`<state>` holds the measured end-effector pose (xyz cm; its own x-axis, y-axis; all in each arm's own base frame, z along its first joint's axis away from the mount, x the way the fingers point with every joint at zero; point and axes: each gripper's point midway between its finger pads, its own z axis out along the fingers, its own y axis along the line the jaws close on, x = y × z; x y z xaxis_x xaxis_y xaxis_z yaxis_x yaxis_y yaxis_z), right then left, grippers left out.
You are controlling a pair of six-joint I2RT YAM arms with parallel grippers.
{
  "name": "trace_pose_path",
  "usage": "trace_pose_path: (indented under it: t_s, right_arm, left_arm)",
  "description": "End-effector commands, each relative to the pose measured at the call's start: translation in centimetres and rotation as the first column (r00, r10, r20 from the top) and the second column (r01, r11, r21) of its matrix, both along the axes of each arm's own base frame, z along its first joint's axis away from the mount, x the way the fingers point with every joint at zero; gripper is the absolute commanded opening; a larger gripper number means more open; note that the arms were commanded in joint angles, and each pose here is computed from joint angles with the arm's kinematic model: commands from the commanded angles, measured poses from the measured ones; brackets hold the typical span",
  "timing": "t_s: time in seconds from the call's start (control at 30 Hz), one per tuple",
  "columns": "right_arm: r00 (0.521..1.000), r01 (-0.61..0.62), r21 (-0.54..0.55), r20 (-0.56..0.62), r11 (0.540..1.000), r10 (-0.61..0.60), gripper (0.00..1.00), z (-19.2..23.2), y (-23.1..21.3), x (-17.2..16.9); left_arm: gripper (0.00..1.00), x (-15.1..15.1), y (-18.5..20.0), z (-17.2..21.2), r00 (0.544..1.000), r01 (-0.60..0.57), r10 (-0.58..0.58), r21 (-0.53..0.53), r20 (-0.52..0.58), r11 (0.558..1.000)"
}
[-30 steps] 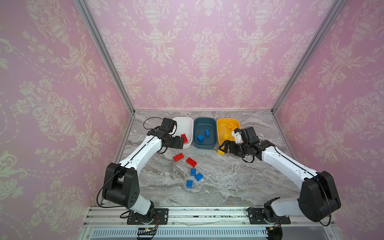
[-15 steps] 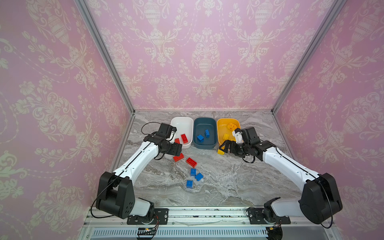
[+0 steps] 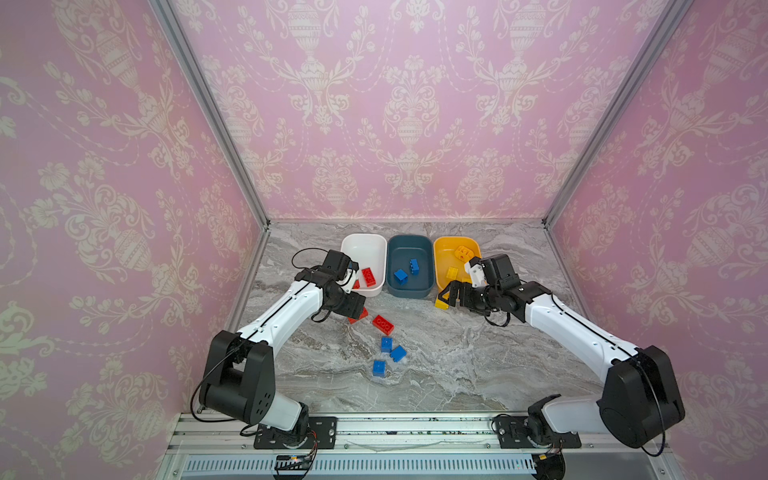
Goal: Sort the legos into containers by color
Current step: 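Move the left gripper down onto a red 2x4 brick beside the white tub, then grasp the red 2x4 brick with the left gripper and lift it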
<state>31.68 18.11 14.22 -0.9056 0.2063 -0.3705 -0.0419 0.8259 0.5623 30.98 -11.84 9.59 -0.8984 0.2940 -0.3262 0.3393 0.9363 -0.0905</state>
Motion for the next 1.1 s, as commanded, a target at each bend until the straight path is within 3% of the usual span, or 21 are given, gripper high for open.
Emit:
trace_pose_path:
  t_s: [0.0, 0.53, 1.07]
  right_arm:
    - [1.000, -0.009, 0.011, 0.013, 1.000, 0.008, 1.00, 0.6, 0.2, -0.5]
    - [1.000, -0.010, 0.013, 0.009, 1.000, 0.010, 1.00, 0.4, 0.2, -0.6]
    - [1.000, -0.008, 0.012, 0.001, 1.000, 0.008, 1.00, 0.1, 0.1, -0.7]
  left_arm:
    - [0.84, -1.1, 0.0, -1.7, 0.996, 0.069, -0.065, 0.074, -0.054, 0.995]
    - [0.78, 1.0, 0.1, -4.7, 0.988, 0.152, -0.143, 0.213, -0.058, 0.965]
    - [0.72, 2.9, -1.2, -6.2, 0.987, 0.160, -0.158, 0.194, -0.025, 0.968]
